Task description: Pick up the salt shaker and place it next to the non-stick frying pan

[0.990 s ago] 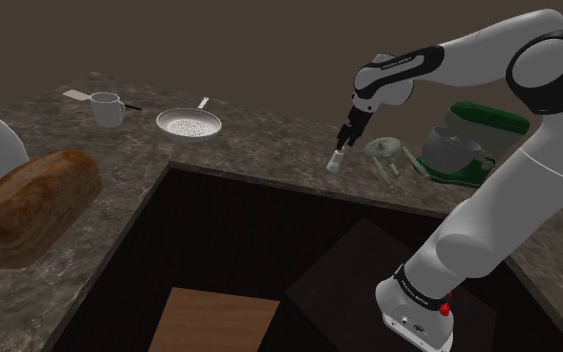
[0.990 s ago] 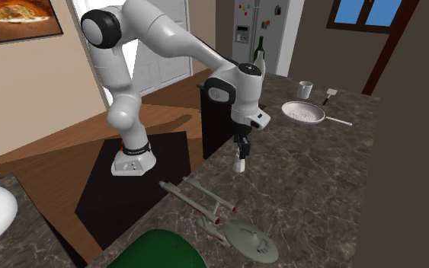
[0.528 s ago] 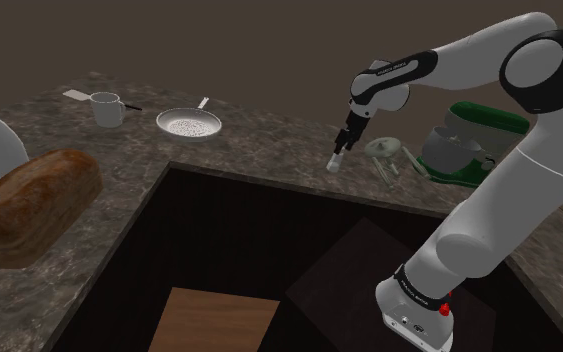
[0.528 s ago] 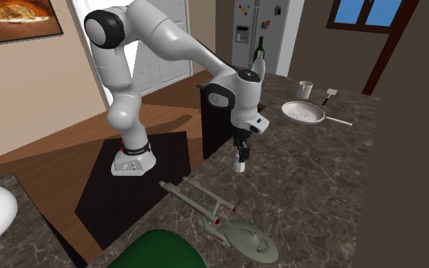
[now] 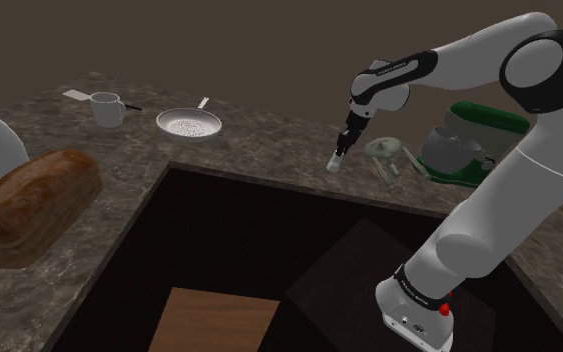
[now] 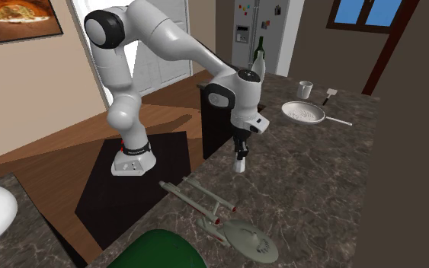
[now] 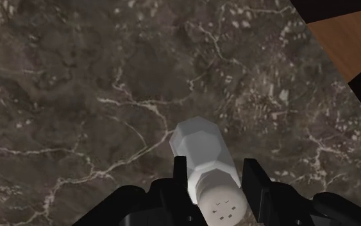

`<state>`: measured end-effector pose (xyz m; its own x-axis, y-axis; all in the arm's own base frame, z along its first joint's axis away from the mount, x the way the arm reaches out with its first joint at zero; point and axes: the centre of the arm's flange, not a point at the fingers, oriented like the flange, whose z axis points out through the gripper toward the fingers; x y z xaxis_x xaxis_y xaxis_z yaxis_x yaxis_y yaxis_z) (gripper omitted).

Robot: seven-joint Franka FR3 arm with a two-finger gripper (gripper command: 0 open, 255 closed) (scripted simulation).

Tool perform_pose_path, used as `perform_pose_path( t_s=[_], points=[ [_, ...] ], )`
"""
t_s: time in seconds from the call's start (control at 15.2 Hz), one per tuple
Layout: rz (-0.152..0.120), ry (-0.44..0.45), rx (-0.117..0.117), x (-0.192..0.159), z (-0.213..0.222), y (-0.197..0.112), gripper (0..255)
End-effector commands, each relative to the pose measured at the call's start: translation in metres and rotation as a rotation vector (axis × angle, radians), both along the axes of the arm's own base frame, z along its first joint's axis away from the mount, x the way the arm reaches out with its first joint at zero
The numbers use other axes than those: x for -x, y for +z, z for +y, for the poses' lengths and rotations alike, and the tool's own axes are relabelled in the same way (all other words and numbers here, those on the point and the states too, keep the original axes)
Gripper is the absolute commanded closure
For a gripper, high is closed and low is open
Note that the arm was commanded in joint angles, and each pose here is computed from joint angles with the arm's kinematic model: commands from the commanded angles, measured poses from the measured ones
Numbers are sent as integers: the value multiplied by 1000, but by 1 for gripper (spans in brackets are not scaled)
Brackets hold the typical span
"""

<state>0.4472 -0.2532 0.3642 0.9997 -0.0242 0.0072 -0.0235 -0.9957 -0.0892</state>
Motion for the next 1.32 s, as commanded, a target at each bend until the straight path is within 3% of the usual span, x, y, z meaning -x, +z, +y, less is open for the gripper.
perform_pose_path(
  t_s=[0.0,0.26,1.25],
  points=[
    [1,0,0,0,0,0,255],
    [1,0,0,0,0,0,255],
    [1,0,0,0,0,79,255]
  ],
)
